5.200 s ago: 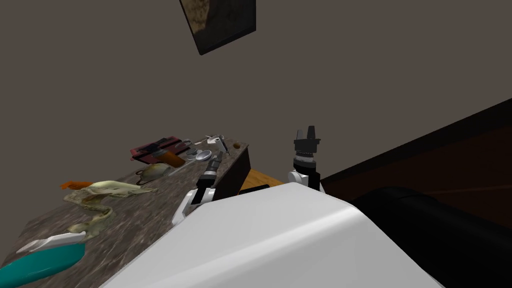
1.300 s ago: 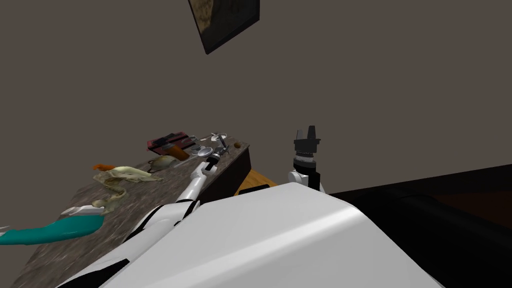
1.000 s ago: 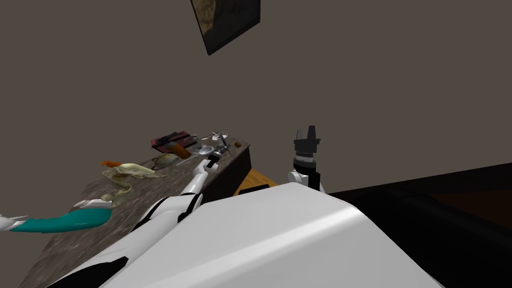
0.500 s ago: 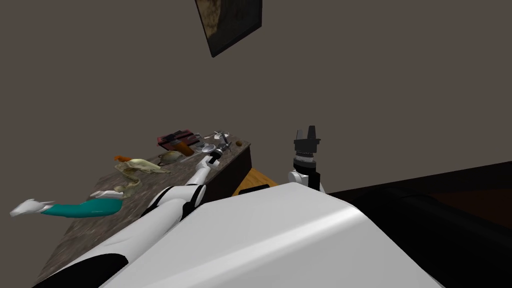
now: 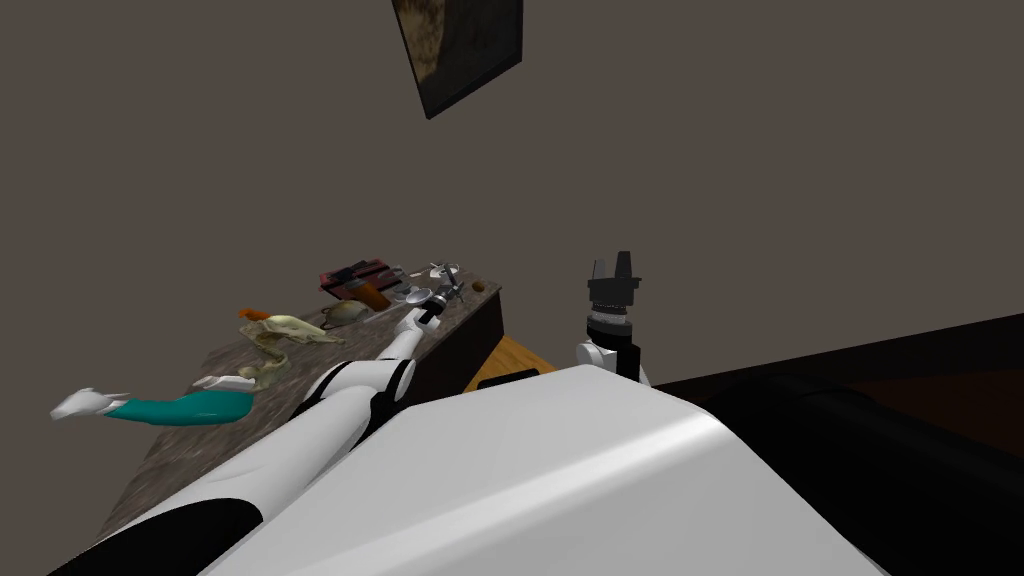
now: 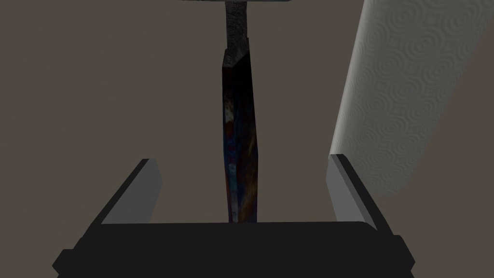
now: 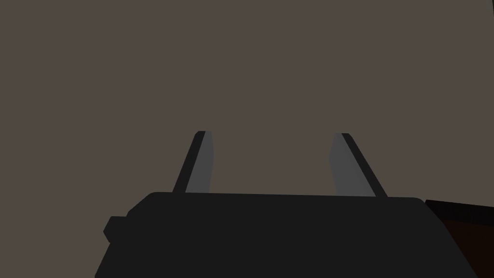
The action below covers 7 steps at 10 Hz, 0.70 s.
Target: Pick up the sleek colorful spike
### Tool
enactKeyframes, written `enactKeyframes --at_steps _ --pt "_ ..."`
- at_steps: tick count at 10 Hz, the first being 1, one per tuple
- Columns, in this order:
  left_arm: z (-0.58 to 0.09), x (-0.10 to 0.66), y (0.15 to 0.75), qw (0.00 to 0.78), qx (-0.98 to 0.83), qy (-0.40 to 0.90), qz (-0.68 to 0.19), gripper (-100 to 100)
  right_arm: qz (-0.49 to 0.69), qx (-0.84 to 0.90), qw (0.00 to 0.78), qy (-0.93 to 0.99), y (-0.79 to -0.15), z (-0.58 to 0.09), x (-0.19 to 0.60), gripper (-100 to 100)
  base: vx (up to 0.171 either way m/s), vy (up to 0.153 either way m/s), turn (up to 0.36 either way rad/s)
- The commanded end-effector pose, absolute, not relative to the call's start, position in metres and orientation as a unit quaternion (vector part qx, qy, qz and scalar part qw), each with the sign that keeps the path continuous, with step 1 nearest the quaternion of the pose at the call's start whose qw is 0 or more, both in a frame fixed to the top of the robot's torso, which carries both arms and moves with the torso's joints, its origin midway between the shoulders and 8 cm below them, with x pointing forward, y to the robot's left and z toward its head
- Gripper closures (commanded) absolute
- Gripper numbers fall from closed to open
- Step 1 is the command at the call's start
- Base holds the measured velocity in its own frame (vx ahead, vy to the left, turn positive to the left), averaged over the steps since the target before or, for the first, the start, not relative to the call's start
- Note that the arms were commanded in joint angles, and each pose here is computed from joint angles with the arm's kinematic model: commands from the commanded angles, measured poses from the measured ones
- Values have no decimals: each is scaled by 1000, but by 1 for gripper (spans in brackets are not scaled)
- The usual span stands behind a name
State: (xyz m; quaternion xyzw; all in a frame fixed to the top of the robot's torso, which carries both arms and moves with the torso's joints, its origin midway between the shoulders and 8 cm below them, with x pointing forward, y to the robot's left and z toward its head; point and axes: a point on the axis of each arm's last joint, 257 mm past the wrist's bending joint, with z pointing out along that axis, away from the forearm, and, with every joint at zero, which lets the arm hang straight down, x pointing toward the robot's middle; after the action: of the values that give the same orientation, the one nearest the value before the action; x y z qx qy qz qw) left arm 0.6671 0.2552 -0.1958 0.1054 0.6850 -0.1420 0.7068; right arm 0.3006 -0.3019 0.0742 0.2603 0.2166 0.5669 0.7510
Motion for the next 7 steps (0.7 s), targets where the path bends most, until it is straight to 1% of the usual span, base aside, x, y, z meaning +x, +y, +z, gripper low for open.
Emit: enactKeyframes --at_steps 1,2,6,7 --pt "-196 667 255 707 105 685 -142 -100 567 260 751 217 -302 74 301 0 0 0 0" --pt "-197 667 256 706 105 686 -142 100 567 260 751 217 -302 74 301 0 0 0 0" --pt "-197 667 255 706 106 686 -141 100 567 260 751 217 -302 74 301 0 0 0 0" --pt "-197 667 255 706 106 686 -141 0 567 260 751 217 -302 74 301 0 0 0 0"
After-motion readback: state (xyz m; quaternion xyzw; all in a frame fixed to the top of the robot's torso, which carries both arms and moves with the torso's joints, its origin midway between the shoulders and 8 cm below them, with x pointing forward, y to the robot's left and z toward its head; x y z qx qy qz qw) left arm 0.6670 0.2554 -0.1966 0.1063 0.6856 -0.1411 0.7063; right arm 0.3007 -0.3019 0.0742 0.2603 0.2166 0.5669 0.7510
